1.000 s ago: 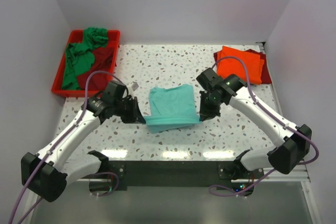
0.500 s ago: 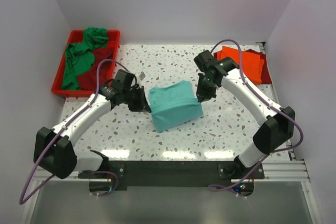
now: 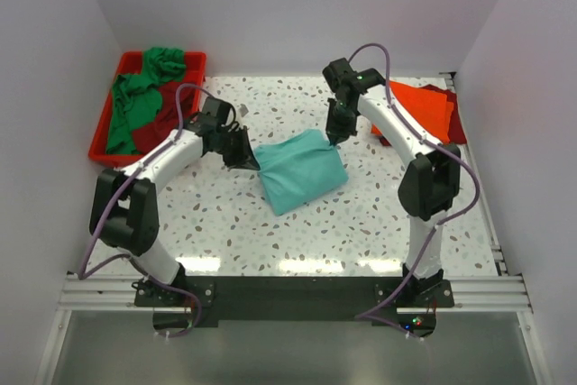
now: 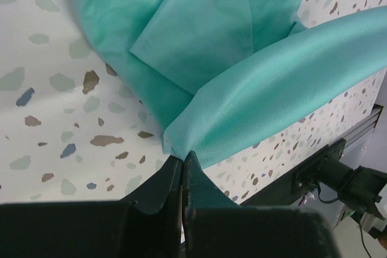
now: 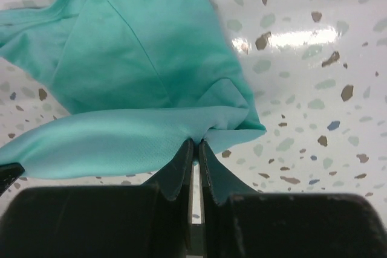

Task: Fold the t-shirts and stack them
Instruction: Fold the tshirt, then neatly place the folded tshirt to the corner

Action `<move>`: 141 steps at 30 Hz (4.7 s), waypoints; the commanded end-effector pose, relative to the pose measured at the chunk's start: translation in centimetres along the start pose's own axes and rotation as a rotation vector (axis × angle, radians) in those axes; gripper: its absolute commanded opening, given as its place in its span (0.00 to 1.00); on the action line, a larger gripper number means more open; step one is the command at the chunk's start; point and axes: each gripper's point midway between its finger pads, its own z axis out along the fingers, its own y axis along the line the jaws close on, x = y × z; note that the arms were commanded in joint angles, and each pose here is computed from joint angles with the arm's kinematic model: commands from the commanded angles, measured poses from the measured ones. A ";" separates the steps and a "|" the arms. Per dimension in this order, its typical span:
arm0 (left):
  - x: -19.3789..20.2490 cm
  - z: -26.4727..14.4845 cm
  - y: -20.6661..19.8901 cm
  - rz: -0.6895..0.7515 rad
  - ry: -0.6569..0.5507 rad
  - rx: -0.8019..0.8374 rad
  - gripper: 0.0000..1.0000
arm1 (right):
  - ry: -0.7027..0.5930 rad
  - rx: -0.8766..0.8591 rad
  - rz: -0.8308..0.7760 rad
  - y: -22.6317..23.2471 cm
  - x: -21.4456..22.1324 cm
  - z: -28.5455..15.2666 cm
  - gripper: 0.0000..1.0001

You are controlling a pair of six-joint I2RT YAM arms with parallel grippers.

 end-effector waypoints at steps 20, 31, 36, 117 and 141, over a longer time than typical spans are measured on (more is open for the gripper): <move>-6.5 0.4 -1.0 0.023 -0.071 0.135 0.00 | 0.012 -0.110 -0.021 1.3 -3.6 0.9 0.00; 0.8 -1.9 -2.1 0.058 -0.014 0.113 0.00 | 0.157 -0.082 -0.084 -3.5 6.3 -2.2 0.00; 4.7 -3.8 -2.2 0.043 -0.026 0.099 0.00 | 0.148 -0.104 -0.099 -4.3 9.9 -4.7 0.00; -5.7 1.6 1.8 0.096 -0.029 0.020 0.93 | 0.048 -0.118 -0.017 1.5 -0.9 3.0 0.99; 4.1 3.8 1.9 0.121 0.032 0.038 0.85 | 0.095 -0.450 -0.125 -2.6 6.7 4.3 0.99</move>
